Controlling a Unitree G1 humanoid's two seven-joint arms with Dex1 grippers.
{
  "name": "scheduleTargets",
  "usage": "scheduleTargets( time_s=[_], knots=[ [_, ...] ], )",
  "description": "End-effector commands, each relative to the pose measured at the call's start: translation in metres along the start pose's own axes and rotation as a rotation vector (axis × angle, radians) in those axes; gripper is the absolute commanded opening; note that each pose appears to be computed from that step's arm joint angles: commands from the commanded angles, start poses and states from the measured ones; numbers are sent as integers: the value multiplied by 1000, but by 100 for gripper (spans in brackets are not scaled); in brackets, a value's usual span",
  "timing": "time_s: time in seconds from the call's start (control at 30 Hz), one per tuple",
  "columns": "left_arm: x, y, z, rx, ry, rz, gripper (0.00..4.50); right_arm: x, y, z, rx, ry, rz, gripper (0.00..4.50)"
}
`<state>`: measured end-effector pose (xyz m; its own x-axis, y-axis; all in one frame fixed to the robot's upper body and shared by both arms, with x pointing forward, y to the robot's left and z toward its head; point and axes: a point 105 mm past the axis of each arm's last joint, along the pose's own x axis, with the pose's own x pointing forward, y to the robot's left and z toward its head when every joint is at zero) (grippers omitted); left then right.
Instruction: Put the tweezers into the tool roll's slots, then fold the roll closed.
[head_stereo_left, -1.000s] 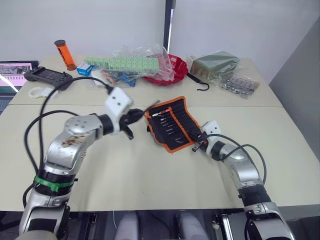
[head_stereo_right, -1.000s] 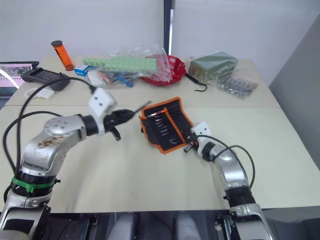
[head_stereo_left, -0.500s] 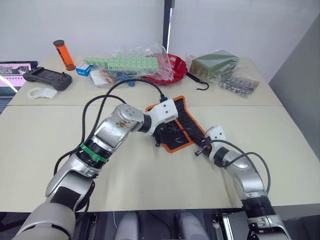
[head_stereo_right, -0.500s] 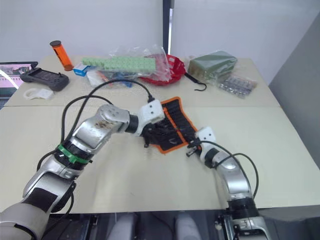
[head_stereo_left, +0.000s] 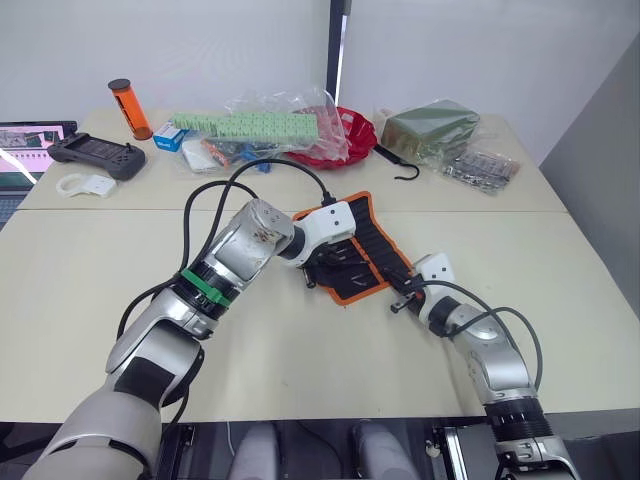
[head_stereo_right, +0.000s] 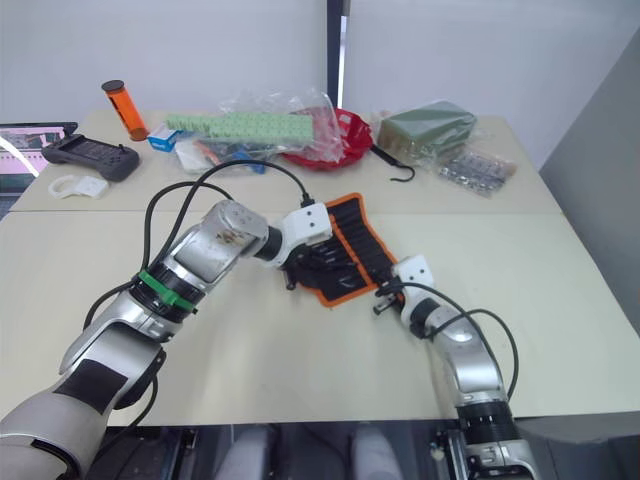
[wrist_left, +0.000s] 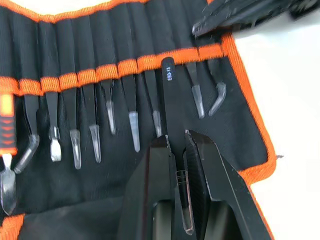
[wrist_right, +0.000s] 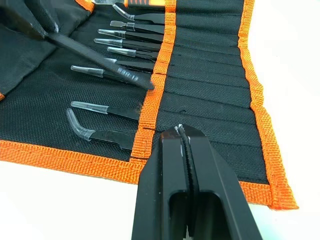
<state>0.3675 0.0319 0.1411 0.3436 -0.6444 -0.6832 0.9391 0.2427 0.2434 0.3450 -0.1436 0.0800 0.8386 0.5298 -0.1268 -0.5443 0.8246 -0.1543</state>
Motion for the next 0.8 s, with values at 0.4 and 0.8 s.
scheduleTargets(
  time_s=[0.4,0.8],
  knots=[
    [-11,5,9,14,-6,35,4,4,8,15,32,-71,47,0],
    [-12,4,5,-2,2,41,4,6,16,7,35,-41,82,0]
  ],
)
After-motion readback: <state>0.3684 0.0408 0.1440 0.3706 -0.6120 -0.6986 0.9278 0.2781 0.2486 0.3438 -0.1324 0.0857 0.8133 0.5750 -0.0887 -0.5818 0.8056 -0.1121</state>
